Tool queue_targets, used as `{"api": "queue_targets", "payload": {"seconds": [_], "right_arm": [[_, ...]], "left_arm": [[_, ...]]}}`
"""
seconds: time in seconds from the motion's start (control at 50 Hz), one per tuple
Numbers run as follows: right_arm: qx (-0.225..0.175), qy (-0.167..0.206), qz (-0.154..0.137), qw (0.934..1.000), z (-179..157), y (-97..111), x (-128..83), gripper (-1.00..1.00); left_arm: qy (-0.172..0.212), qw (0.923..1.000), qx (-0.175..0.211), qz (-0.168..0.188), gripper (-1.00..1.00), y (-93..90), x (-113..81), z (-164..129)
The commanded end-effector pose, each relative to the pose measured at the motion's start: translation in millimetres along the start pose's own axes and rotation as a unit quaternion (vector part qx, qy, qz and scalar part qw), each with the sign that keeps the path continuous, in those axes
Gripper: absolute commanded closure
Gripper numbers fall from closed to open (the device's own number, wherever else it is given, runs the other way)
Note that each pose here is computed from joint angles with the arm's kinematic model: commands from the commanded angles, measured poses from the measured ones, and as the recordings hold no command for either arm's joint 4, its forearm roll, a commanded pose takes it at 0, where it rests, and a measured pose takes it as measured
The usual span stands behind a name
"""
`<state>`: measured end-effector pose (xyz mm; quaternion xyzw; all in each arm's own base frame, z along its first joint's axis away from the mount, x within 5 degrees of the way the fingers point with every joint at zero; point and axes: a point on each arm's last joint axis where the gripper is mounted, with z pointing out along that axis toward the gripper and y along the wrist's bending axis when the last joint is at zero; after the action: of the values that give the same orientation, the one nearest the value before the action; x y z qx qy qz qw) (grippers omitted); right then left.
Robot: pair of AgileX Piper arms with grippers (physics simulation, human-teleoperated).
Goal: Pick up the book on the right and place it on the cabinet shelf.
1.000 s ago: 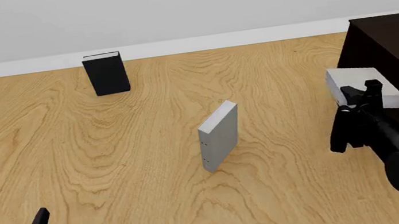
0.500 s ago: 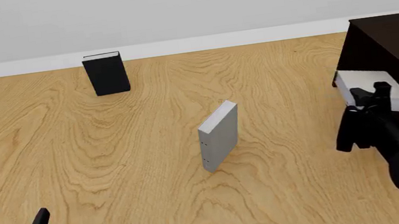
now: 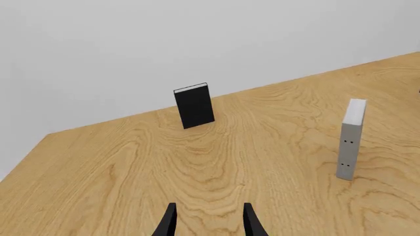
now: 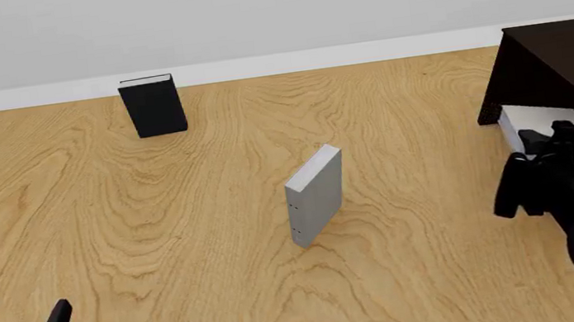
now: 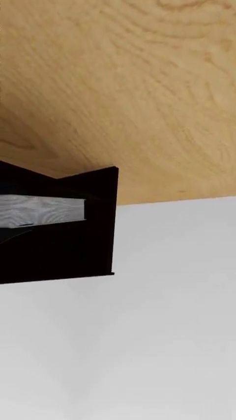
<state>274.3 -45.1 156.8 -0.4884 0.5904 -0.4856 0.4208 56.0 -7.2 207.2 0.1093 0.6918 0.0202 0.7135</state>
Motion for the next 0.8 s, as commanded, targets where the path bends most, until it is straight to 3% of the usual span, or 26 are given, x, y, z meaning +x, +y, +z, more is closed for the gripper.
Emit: {"api": "queue_targets", "payload": {"seconds": [0.02,0.8], "right_arm": [[0.014,0.010,0.012,0.9998,4.9,-4.1,6.4,1.00],[0.003,0.032,0.022,0.9992,25.5,4.0,20.6,1.00]], "left_arm": [[-0.001,1.0000,0.001,0.001,-1.00,-0.2,-0.1,0.0],[0.002,1.0000,0.002,0.001,-1.00,-0.3,0.5,0.0]]}}
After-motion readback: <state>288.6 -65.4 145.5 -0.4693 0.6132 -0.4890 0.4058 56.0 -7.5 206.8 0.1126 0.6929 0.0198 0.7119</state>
